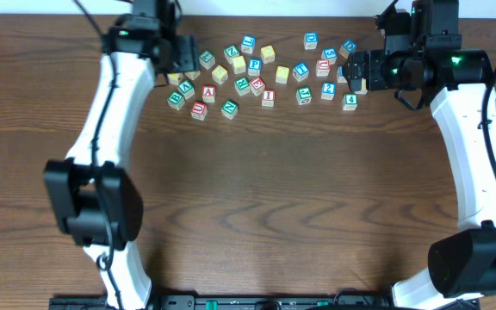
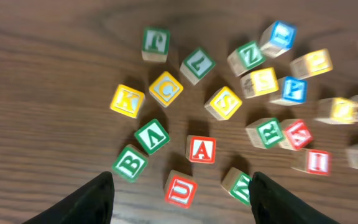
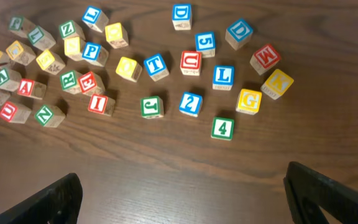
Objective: Spell out AI2
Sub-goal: 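Raise both arms and reach the grippers over the block pile, then lower the left gripper onto the red A block and close, then lift the red A block and carry it toward the table center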
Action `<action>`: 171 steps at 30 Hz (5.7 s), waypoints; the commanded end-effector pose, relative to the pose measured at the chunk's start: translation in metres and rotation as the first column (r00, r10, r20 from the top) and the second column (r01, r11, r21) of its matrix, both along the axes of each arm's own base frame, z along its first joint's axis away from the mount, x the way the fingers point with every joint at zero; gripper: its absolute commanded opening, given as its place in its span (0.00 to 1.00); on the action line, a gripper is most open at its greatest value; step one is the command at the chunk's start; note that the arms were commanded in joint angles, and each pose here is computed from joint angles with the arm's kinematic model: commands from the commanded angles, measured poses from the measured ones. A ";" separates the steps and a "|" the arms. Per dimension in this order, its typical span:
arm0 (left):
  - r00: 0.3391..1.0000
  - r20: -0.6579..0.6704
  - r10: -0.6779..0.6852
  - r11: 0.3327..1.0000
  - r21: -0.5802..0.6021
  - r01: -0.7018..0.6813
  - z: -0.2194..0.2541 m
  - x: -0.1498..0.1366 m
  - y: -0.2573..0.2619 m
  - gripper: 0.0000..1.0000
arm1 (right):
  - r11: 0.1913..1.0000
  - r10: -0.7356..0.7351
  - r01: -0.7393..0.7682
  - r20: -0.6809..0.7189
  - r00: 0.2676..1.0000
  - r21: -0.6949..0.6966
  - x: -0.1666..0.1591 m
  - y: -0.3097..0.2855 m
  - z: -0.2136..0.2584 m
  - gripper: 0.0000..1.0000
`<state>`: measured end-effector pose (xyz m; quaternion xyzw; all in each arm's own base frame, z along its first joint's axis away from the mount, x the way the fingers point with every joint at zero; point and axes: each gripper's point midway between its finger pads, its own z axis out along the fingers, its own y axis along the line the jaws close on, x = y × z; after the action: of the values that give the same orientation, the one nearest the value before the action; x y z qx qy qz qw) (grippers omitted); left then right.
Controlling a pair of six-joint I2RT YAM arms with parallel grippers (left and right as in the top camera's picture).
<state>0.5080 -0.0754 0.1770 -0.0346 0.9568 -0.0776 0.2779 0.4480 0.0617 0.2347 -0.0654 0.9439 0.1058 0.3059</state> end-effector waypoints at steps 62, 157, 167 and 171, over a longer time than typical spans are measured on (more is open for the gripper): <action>0.984 -0.167 0.055 0.988 0.155 -0.029 -0.164 0.020 -0.046 0.47 | 1.000 0.016 -0.016 -0.069 0.997 -0.003 -0.015 0.002 -0.012 0.99; 0.954 -0.285 -0.090 0.989 0.086 0.119 -0.166 -0.112 -0.136 0.36 | 1.000 0.011 -0.012 -0.062 0.998 -0.010 -0.013 0.000 -0.011 0.99; 0.955 -0.282 -0.091 0.989 0.085 0.119 -0.164 -0.111 -0.136 0.41 | 1.000 0.011 -0.012 -0.062 0.998 -0.010 -0.013 0.000 -0.011 0.99; 0.956 -0.279 -0.092 0.989 0.083 0.119 -0.162 -0.110 -0.137 0.40 | 1.000 0.011 -0.012 -0.062 0.998 -0.010 -0.013 0.000 -0.011 0.99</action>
<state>0.3968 -0.2127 0.0175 0.0215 0.9887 -0.0417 0.1421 0.4367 0.0612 0.2257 -0.0629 0.9525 0.1066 0.2783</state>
